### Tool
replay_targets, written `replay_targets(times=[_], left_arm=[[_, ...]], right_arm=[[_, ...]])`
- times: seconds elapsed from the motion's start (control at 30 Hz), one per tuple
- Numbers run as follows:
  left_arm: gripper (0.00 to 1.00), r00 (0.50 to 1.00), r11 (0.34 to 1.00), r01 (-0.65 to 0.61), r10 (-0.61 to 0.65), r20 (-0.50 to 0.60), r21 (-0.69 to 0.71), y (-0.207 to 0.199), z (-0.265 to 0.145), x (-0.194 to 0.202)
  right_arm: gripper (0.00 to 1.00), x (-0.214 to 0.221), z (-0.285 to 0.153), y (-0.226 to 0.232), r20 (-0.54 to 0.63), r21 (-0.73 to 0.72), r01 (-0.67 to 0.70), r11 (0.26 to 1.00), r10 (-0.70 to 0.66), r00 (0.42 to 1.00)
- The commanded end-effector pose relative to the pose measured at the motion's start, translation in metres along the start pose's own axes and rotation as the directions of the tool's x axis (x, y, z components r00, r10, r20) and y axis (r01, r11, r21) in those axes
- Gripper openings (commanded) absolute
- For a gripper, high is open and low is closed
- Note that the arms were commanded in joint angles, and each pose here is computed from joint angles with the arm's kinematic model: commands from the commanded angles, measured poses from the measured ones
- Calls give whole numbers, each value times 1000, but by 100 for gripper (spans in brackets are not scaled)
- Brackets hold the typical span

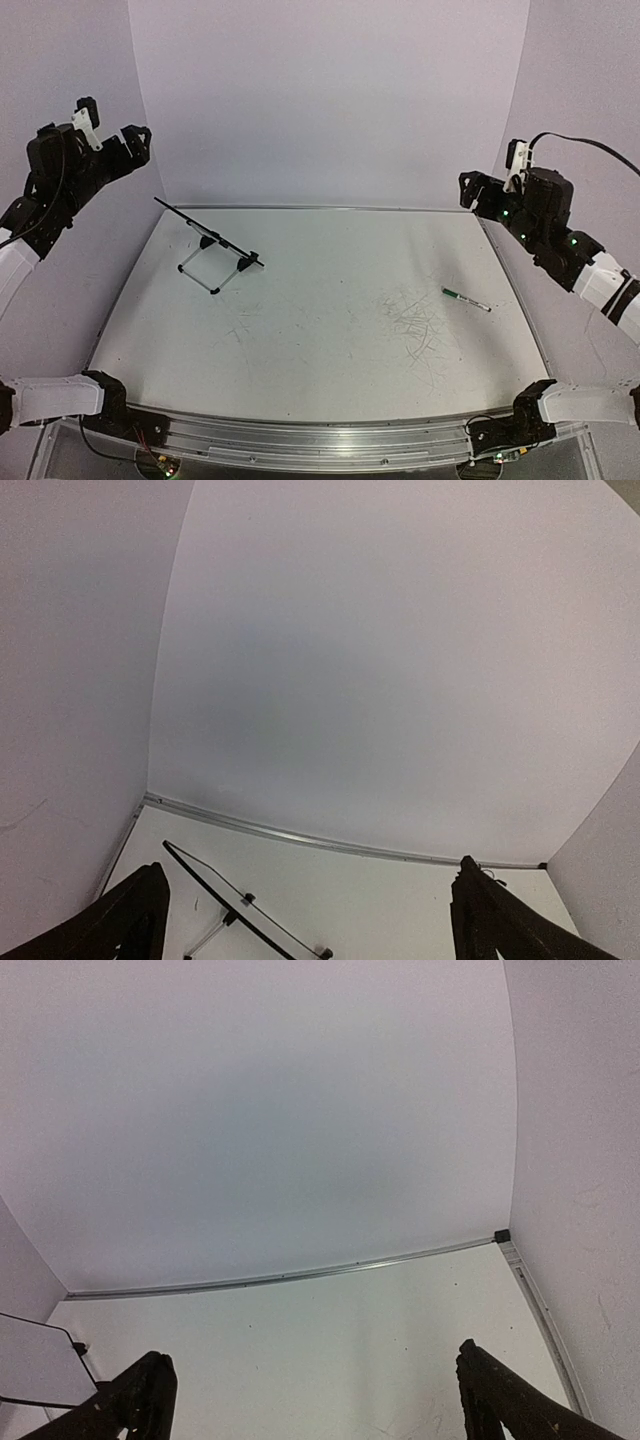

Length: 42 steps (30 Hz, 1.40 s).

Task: Write a sentence on the whiteboard
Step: Move the whiteboard stand to the center of the board.

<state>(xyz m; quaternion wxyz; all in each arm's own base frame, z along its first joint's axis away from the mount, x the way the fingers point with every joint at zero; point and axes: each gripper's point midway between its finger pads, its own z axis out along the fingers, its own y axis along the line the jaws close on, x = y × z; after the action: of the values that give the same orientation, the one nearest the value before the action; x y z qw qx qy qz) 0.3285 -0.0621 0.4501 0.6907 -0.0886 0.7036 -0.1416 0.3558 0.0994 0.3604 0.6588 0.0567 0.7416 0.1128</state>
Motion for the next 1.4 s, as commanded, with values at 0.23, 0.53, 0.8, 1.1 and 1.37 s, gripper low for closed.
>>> replay_targets(times=[0.23,0.53,0.8,1.1,1.37], left_arm=[[99,956,985,124,-150,-250,-117,34,-21,92],[99,821,904,301,-407,-400,-304,67,-36,203],[88,613,810,541,-563,-555,-224,55,4,278],[47,501,713,676,-630,-594,-186,66,45,332],[26,475,673,713,-670,-570,-196,71,95,344]], right_arm=[[98,11,14,5,-38,-13,-58,998,58,998],[98,25,19,28,-102,-130,-69,989,56,993],[98,35,14,31,-124,-167,-88,982,67,990],[98,55,16,33,-171,-187,-112,976,80,982],[98,72,24,43,-224,-227,-146,963,95,970]])
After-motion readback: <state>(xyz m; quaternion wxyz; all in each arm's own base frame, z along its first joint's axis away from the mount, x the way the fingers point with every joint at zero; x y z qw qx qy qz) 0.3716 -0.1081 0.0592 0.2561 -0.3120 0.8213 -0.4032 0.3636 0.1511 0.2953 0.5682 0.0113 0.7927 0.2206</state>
